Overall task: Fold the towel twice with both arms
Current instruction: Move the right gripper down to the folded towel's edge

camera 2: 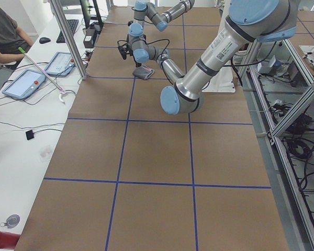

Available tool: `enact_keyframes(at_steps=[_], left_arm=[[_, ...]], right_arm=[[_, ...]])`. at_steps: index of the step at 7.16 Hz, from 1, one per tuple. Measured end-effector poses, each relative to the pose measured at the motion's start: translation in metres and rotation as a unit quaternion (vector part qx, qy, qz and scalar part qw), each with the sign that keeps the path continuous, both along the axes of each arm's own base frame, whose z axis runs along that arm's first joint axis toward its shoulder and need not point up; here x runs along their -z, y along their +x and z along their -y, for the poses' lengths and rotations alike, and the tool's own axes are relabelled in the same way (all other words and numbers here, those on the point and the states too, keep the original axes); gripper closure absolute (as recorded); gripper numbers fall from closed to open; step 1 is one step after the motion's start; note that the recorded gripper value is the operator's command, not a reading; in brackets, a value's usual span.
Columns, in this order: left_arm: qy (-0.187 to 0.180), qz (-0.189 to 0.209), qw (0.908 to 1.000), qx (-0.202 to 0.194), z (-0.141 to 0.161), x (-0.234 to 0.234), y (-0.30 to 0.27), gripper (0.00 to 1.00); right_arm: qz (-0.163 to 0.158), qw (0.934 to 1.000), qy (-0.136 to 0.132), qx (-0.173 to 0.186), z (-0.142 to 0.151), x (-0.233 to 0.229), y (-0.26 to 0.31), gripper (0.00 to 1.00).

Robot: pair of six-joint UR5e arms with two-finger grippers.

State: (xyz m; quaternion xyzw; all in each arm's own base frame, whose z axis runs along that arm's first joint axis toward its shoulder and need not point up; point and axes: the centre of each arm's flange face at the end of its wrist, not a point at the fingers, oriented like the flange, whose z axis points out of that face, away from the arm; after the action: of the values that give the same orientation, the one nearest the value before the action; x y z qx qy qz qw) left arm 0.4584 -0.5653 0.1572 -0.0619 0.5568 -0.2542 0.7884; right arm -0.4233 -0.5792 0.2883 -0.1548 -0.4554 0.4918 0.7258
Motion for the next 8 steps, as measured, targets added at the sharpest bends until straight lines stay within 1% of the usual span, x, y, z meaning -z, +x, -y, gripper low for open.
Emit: enact_keyframes(at_steps=[2, 3, 5, 6, 7, 8], left_arm=[[-0.001, 0.004, 1.0000, -0.002, 0.009, -0.031, -0.041, 0.00], [-0.002, 0.005, 1.0000, 0.000, 0.012, -0.037, -0.049, 0.00], [-0.004, 0.006, 1.0000, 0.004, 0.016, -0.040, -0.056, 0.00], [-0.004, 0.007, 1.0000, 0.004, 0.017, -0.041, -0.056, 0.00], [-0.005, 0.007, 1.0000, 0.005, 0.017, -0.041, -0.056, 0.00], [-0.005, 0.008, 0.9999, 0.005, 0.017, -0.041, -0.056, 0.00]], right_arm=[[0.024, 0.9993, -0.002, -0.028, -0.009, 0.024, -0.047, 0.00], [0.029, 0.9989, -0.001, -0.037, -0.015, 0.032, -0.065, 0.00], [0.034, 0.9979, 0.004, -0.055, -0.017, 0.034, -0.092, 0.00], [0.028, 0.9984, 0.023, -0.043, -0.017, 0.032, -0.098, 0.00], [0.010, 0.9975, 0.070, -0.007, -0.019, 0.030, -0.100, 0.00], [-0.009, 0.9930, 0.114, 0.030, -0.021, 0.026, -0.102, 0.00]])
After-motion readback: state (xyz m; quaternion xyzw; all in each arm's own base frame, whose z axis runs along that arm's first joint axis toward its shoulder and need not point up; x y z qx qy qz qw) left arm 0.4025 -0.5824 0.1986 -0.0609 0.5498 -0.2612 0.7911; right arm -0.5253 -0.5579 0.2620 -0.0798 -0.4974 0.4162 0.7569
